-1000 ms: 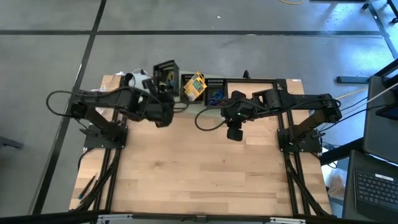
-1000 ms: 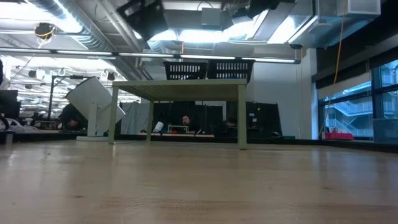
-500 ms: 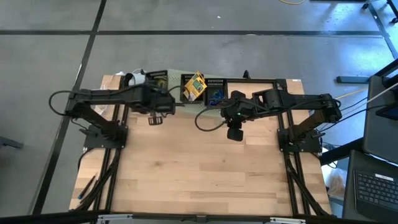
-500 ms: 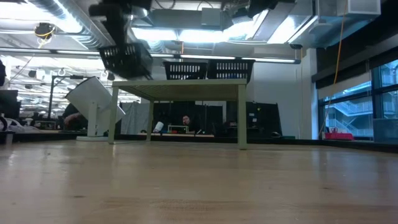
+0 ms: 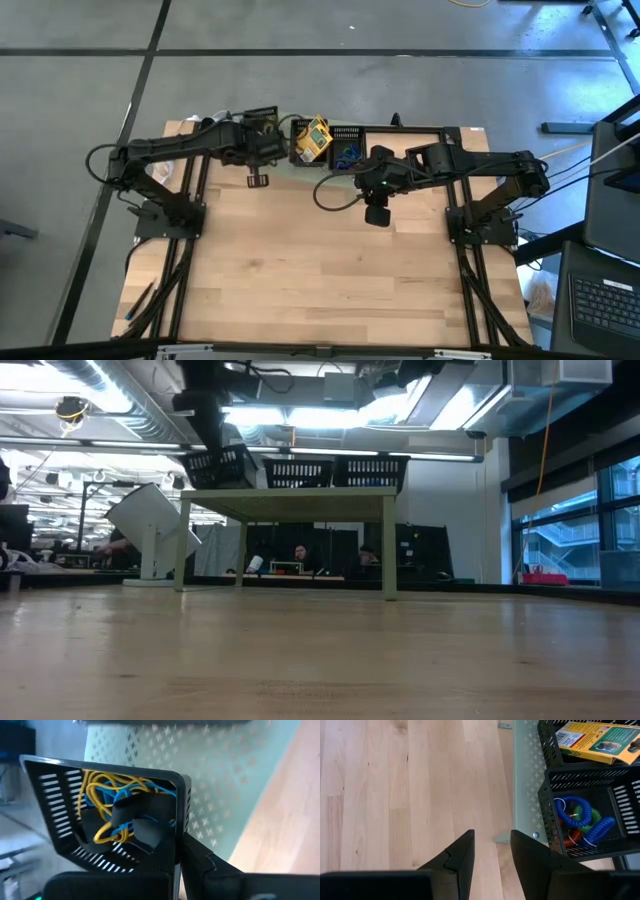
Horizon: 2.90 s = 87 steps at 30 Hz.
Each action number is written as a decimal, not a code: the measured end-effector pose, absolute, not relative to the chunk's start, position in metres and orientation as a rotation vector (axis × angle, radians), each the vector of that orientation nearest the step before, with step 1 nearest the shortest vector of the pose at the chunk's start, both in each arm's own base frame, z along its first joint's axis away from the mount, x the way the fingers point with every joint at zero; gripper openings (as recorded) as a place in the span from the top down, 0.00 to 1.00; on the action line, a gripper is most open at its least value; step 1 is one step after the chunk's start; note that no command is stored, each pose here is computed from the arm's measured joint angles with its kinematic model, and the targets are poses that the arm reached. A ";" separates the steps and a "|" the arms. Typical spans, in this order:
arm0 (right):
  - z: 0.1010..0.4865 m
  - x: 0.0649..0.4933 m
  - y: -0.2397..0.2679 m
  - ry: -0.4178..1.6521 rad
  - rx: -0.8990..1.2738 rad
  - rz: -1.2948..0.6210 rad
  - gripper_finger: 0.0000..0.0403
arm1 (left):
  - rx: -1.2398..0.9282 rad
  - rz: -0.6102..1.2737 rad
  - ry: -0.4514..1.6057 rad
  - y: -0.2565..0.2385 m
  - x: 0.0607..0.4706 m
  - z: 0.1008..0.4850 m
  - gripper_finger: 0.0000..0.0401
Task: Pick & Place Office Desk Supplies
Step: Put the black bin on the shelf, then return to Home Position
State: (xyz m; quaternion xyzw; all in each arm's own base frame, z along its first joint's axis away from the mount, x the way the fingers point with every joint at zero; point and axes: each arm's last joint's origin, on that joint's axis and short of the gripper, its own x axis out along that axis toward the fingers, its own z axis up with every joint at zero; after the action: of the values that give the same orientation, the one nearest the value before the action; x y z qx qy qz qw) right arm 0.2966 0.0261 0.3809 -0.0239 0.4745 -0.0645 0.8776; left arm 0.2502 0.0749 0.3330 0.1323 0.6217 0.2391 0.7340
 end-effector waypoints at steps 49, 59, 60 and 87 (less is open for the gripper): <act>0.381 0.297 0.025 0.990 -0.100 -0.139 0.67 | 0.340 0.459 1.325 0.081 0.267 0.326 0.85; 0.381 0.297 0.025 0.989 -0.096 -0.141 0.68 | 0.339 0.513 1.304 0.076 0.269 0.330 0.75; 0.381 0.297 0.025 0.989 -0.096 -0.141 0.68 | 0.341 0.511 1.296 0.074 0.269 0.332 0.74; 0.381 0.296 0.023 0.961 0.078 -0.310 0.68 | -0.140 0.367 1.053 -0.013 0.271 0.386 0.72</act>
State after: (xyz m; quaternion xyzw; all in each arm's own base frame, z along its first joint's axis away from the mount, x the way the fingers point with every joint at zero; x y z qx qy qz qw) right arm 0.2958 0.0235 0.3810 0.0371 0.4604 -0.1486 0.8744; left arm 0.2713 -0.0126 0.3856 -0.0665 0.4994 0.1738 0.8462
